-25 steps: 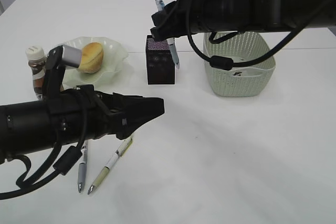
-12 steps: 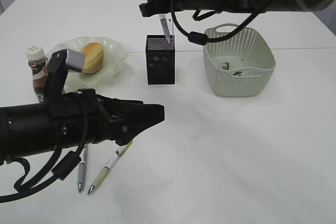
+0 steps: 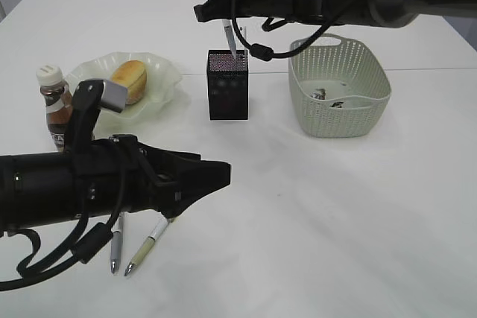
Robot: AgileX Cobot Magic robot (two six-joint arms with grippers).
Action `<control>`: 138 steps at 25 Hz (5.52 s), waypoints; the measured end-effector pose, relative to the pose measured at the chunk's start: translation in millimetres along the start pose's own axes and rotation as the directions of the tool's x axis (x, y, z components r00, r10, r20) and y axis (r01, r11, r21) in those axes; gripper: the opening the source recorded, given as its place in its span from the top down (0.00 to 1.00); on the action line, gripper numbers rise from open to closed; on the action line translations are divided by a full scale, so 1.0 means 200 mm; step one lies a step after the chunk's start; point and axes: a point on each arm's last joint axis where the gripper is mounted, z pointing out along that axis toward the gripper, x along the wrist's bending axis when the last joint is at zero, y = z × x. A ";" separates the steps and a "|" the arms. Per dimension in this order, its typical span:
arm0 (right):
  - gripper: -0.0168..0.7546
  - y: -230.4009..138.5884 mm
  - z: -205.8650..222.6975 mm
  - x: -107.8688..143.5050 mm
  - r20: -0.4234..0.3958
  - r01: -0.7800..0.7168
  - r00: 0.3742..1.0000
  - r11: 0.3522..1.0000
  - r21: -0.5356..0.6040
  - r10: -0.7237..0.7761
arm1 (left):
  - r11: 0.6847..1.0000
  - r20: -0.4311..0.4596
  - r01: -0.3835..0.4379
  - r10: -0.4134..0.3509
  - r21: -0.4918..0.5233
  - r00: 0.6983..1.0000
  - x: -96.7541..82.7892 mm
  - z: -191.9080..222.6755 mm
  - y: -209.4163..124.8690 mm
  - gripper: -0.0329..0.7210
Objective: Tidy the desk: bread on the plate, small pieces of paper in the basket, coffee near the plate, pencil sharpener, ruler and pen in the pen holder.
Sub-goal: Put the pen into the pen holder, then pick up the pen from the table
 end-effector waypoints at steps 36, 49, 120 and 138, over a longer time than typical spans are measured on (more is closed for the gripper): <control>0.70 -0.10 0.13 -0.03 0.021 -0.082 0.996 0.997 0.010 0.082 | 0.967 -0.278 -0.189 0.232 0.173 0.932 0.08 0.02 0.18 0.30; 0.68 -0.01 0.07 -0.09 0.121 -0.303 0.945 0.953 -0.023 0.303 | 0.957 -0.345 -0.235 0.281 0.170 0.896 0.04 -0.08 0.25 0.32; 0.67 -0.55 -1.04 0.29 0.194 -0.231 0.882 0.035 0.972 0.428 | 0.769 -0.813 0.488 0.072 0.414 0.577 -0.02 -0.37 0.42 0.50; 0.67 -0.56 -1.04 0.28 0.186 -0.217 0.902 0.037 0.976 0.390 | 0.624 -0.794 0.597 0.062 0.504 0.605 0.20 0.04 0.29 0.51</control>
